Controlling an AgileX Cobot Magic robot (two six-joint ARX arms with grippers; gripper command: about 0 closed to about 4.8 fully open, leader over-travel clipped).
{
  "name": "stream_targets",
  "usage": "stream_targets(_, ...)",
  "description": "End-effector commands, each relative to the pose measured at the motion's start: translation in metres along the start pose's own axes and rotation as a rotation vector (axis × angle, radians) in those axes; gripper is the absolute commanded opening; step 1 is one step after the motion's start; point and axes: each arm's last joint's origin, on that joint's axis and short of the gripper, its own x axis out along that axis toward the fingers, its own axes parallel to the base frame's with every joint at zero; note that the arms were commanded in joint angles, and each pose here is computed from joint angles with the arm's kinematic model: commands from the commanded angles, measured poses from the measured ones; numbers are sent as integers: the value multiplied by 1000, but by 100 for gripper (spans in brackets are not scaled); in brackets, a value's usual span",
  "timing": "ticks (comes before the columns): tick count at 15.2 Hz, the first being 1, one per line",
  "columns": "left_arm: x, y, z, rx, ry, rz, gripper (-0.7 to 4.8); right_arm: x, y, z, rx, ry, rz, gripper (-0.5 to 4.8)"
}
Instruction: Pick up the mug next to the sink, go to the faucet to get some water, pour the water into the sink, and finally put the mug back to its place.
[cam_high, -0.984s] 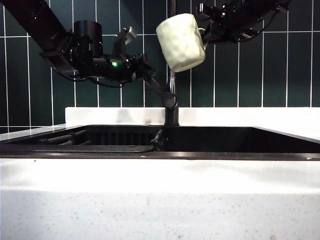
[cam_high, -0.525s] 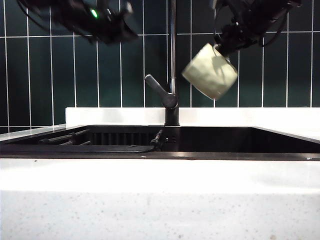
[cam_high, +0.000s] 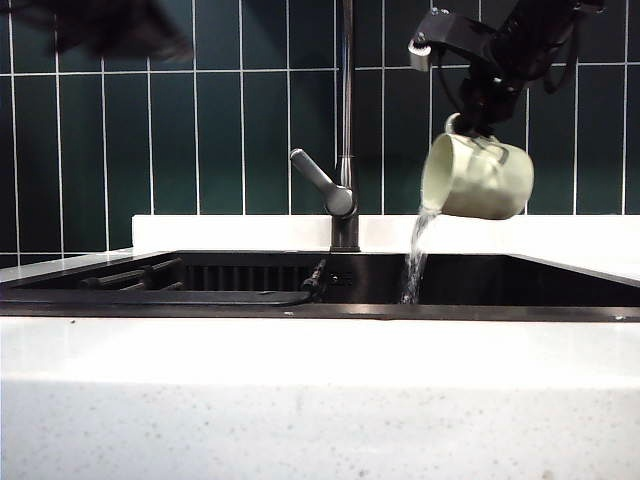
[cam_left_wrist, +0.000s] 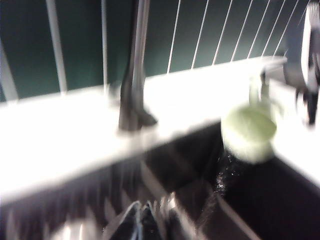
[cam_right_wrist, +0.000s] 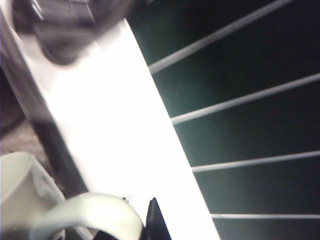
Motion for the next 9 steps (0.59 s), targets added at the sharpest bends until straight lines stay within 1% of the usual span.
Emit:
stream_targets(1,-35,-13,-32,-38,-2,59,-6,-10,-14,9,-10,-52,-79,-1)
stream_targets(2,-54,-21,-50,-57,-10,81,-6,-10,-12,13,-122,-57,-81,-1)
stream_targets(3,-66,-26,-59,-57,-10,103,-6,-11,-10,18,-366,-46,-92,-1)
stream_targets(4,-72,-28,-63,-60,-4,114,-6,-11,-9,21,-447,-45,-110,0)
stream_targets(7,-81,-32,-66,-72,27,123,-6,-12,-11,24,-483,-60,-142,2)
stream_targets(8,-84,-33,-65,-70,23,129,-6,-12,-10,24,-498,-54,-131,3)
stream_targets(9,-93,-35,-63,-50,-15,175,-6,-13,-9,23,-498,-46,-116,3)
